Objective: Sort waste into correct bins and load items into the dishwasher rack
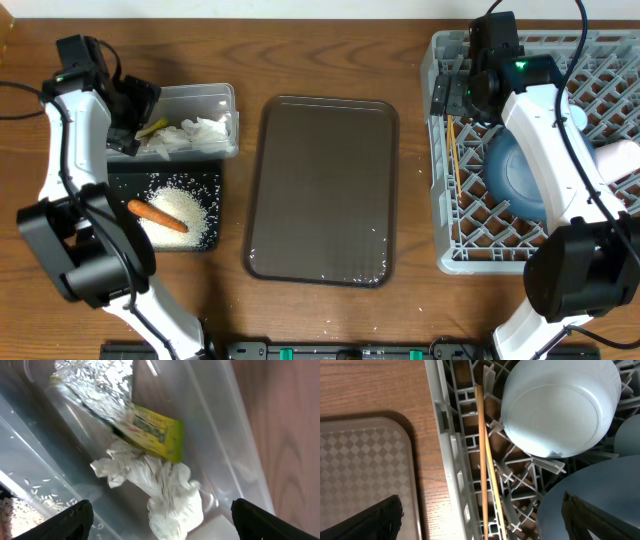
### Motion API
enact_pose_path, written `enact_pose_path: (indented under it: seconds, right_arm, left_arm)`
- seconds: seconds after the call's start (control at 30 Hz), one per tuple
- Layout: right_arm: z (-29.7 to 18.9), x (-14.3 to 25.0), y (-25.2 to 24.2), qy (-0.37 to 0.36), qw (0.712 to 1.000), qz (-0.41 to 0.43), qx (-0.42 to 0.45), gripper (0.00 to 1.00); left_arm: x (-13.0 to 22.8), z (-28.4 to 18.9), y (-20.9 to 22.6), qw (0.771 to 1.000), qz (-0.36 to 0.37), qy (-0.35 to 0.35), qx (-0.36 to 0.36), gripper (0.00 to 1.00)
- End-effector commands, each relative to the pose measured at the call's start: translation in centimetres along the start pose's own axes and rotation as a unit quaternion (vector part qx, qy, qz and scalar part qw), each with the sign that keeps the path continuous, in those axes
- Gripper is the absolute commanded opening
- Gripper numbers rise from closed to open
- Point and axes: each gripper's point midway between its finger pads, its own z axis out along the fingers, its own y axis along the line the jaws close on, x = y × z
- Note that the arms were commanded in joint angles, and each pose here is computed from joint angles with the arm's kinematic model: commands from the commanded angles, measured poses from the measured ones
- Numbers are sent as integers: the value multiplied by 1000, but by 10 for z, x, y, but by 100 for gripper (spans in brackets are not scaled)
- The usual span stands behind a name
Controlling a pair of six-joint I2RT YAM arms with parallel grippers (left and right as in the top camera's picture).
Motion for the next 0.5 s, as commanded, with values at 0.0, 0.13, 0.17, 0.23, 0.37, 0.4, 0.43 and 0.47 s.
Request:
enact_pose_path:
  seconds: [0.0,0.13,0.17,0.23,0.37,0.4,0.43,0.47]
  right_arm:
    - [-4,-2,1,-6,1000,6,2,99]
    - [-4,-2,1,-6,1000,6,2,99]
    - [-4,-2,1,-6,1000,6,2,99]
    - [-4,-2,1,-6,1000,6,2,99]
    - [-4,-2,1,-6,1000,6,2,99]
    - [-4,-2,1,-6,1000,6,2,99]
    - [-4,-2,1,-6,1000,6,2,99]
    - [-4,-2,1,-6,1000,6,2,99]
  left_arm:
    - [-8,-60,-24,995,59,-50,64,91]
    - [-12,-112,-38,984,100,-100,107,92]
    - [-11,-124,-39,982,107,-110,114,92]
    - [-6,-142,-37,979,113,-118,121,92]
    - [10,-158,-22,981,129,-103,103,98]
    - [15,-156,-16,983,131,-92,93,98]
    - [22,-154,-8,985,132,-77,79,98]
    - [28,-150,-1,987,133,-63,66,98]
